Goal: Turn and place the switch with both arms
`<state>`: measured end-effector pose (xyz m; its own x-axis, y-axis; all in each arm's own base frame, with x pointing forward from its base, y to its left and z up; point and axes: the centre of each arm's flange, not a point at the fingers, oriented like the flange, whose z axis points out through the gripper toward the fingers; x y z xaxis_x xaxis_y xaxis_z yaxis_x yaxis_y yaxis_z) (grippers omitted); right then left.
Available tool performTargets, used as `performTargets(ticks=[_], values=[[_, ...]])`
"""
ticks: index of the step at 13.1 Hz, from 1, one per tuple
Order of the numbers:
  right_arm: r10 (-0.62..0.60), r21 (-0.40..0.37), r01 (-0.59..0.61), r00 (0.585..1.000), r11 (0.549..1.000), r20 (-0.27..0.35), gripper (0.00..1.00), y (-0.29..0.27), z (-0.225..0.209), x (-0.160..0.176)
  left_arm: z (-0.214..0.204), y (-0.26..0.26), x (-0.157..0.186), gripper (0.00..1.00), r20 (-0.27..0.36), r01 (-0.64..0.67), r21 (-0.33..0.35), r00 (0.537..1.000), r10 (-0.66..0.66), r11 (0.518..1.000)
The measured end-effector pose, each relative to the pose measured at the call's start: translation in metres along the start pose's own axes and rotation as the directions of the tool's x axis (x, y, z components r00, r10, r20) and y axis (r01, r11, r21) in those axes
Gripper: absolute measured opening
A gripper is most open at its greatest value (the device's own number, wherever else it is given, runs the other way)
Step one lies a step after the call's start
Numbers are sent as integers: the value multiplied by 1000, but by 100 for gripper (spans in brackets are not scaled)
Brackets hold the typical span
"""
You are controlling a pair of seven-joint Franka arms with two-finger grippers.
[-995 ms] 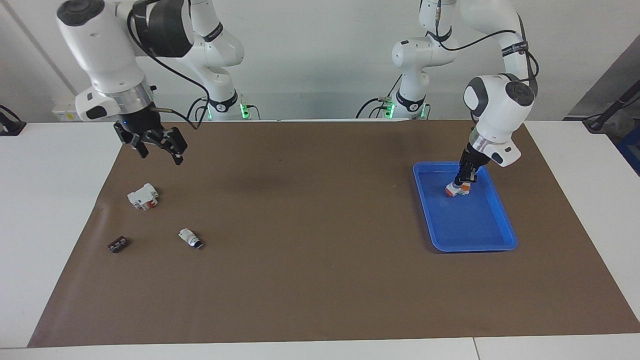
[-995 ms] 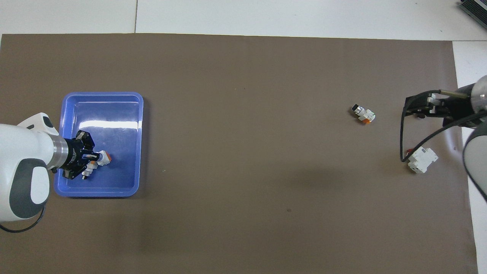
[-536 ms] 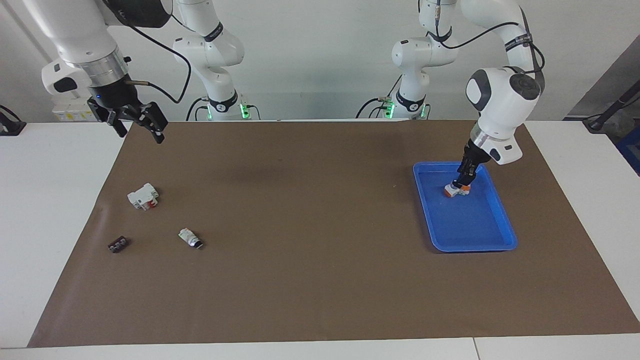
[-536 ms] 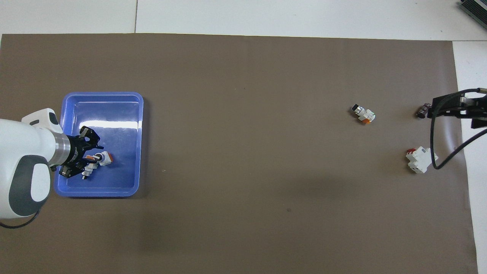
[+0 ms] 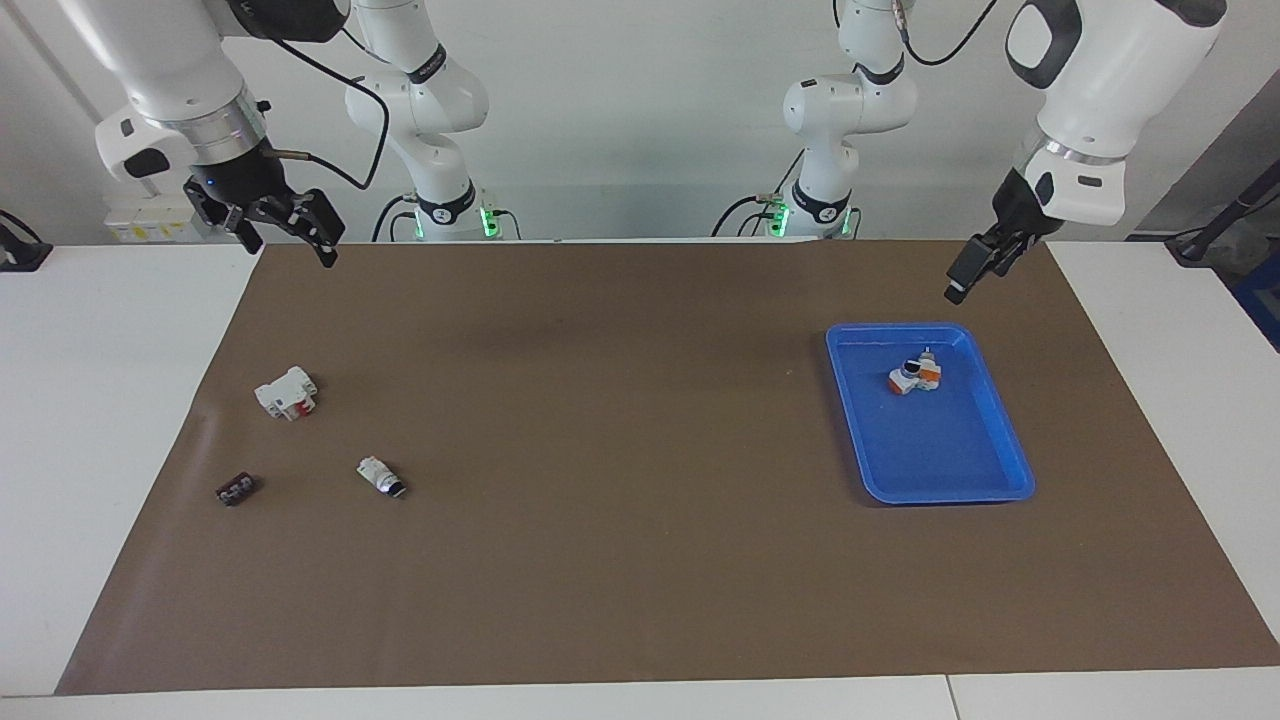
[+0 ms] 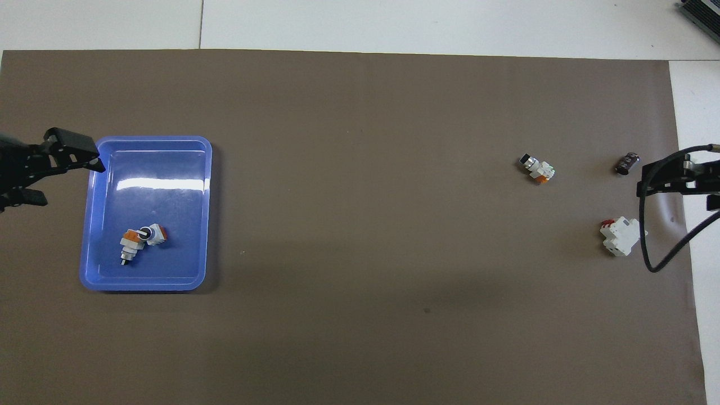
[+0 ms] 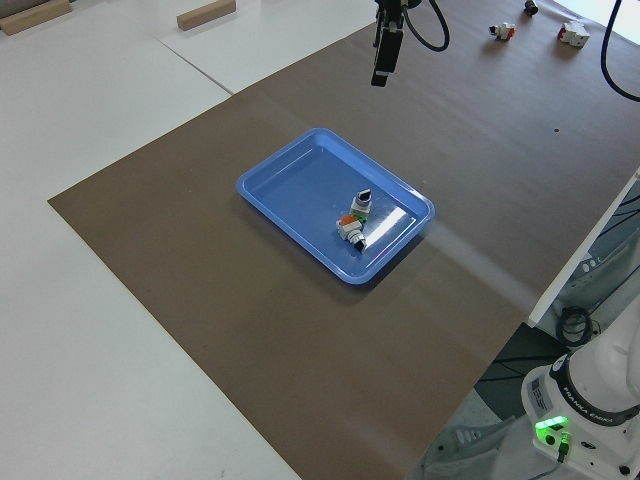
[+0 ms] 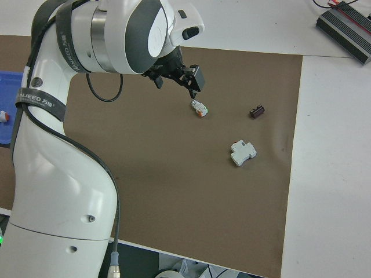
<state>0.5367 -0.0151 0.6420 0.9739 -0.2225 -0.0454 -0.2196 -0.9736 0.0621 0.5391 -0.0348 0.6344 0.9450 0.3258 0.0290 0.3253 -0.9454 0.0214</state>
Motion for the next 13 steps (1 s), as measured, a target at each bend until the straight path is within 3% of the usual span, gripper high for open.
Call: performTargets(ticks=[2, 4, 9, 13], values=[[-13, 1, 13, 1000, 1000, -14, 100, -7, -8, -2, -24, -6, -7, 100, 10, -195, 81, 981, 195, 977], [-19, 1, 19, 1000, 1000, -19, 100, -10, -10, -3, -33, -2, -11, 100, 18, -323, 113, 946, 323, 940], [-20, 7, 20, 1000, 1000, -17, 100, -11, -9, -3, -26, -10, 0, 100, 2, -322, 13, 947, 322, 947], [-52, 7, 52, 998, 999, -21, 100, -12, -9, -2, -12, -10, 2, 100, 11, -318, -6, 948, 318, 948]])
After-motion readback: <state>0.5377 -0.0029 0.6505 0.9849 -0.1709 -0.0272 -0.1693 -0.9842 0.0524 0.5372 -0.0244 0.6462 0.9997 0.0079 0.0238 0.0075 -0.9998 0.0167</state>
